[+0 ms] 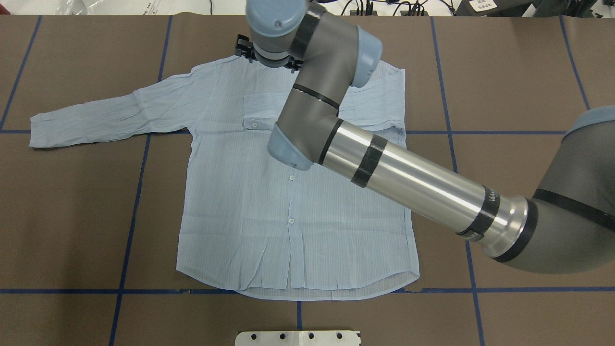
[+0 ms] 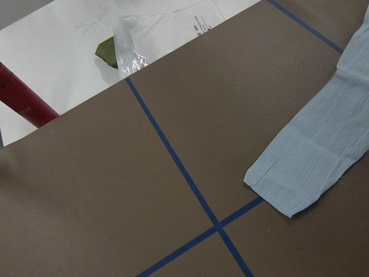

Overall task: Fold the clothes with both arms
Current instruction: 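Grasp the cuff with the right gripper and fold the sleeve across the shirt, then withdraw the right gripper while the left gripper grasps the other cuff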

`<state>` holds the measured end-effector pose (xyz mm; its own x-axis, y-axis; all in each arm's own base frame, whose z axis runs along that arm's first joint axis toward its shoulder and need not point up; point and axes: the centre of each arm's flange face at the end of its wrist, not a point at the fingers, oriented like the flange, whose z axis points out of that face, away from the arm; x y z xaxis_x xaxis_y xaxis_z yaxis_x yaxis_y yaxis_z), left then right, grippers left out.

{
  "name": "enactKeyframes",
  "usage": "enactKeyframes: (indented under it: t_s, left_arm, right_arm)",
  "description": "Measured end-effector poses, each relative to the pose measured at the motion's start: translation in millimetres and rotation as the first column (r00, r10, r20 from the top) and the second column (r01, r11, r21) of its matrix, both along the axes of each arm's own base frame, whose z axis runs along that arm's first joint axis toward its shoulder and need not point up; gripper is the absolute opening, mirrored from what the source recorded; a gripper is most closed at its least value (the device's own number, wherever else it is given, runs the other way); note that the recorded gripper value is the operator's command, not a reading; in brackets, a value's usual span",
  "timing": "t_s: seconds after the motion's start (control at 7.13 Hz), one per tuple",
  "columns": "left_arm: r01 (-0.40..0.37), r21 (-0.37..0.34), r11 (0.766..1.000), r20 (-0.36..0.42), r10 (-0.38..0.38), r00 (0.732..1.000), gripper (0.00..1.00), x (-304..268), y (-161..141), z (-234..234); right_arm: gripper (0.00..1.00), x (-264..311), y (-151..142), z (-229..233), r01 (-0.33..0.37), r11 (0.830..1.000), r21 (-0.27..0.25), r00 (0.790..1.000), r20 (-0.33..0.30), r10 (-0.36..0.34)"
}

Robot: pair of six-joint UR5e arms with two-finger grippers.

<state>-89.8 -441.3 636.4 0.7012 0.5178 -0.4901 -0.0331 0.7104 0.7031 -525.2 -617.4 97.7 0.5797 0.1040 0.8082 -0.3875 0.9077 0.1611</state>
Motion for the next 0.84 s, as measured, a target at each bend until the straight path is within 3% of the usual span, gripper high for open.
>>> enactKeyframes:
  t_s: [0.28,0.56,0.84]
  left_arm:
    - [-0.017,-0.085,0.996,-0.049,0.013,0.999,1.00,39.9,-6.5,17.7]
    - [0.019,-0.142,0.990,-0.098,-0.033,0.995,0.97,86.8,-16.3,31.4]
    - [0.077,-0.202,0.976,-0.177,-0.114,0.978,0.96,124.4,-40.7,46.5]
  right_arm:
    - [1.00,113.3,-6.8,90.9,0.127,0.989,0.070,0.992,-0.035,-0.125]
    - [1.00,236.5,15.6,196.4,0.251,0.957,0.144,0.967,-0.077,-0.242]
    - [1.00,356.1,43.6,294.9,0.331,0.924,0.193,0.944,-0.076,-0.323]
